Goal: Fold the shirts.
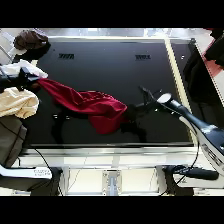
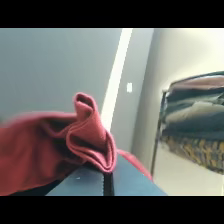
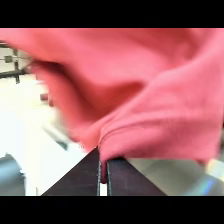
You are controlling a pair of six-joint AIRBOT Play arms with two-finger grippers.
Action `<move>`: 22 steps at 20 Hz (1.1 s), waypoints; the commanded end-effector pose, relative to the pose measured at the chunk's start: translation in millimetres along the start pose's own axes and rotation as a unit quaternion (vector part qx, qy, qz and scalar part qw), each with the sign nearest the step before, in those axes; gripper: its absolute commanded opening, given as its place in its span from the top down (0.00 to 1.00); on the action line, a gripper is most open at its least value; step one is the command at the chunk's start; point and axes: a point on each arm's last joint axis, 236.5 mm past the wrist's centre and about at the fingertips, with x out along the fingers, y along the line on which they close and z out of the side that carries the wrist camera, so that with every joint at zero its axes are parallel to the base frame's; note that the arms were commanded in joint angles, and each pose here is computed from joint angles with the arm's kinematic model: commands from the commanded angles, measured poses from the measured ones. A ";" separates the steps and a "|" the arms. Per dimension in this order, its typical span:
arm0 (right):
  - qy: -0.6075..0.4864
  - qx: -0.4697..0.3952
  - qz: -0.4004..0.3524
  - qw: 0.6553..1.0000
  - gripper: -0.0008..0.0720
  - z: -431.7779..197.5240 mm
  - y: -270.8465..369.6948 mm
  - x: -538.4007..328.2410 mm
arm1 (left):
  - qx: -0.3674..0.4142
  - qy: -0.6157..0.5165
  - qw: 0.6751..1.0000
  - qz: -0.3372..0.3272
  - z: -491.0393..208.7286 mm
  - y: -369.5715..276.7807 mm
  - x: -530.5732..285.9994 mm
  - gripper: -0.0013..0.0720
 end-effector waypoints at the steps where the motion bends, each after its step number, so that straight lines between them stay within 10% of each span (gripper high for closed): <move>1: -0.050 -0.170 -0.032 0.984 0.96 23.0 80.3 -87.9 | 0.092 -0.109 0.989 -0.049 32.3 -80.6 -81.8 0.96; 12: -0.477 -0.402 -0.197 0.756 0.96 -59.3 299.1 -448.0 | 0.370 -0.503 0.774 0.104 -32.7 -287.3 -377.1 0.97; 16: -0.472 -0.356 -0.312 0.744 0.96 -27.0 248.8 -470.5 | 0.347 -0.374 0.857 0.073 -50.9 -256.2 -319.9 0.97; 22: -0.217 -0.223 -0.418 0.853 0.96 51.8 71.4 -346.6 | 0.245 -0.080 0.965 0.054 -40.2 -123.7 -177.8 0.97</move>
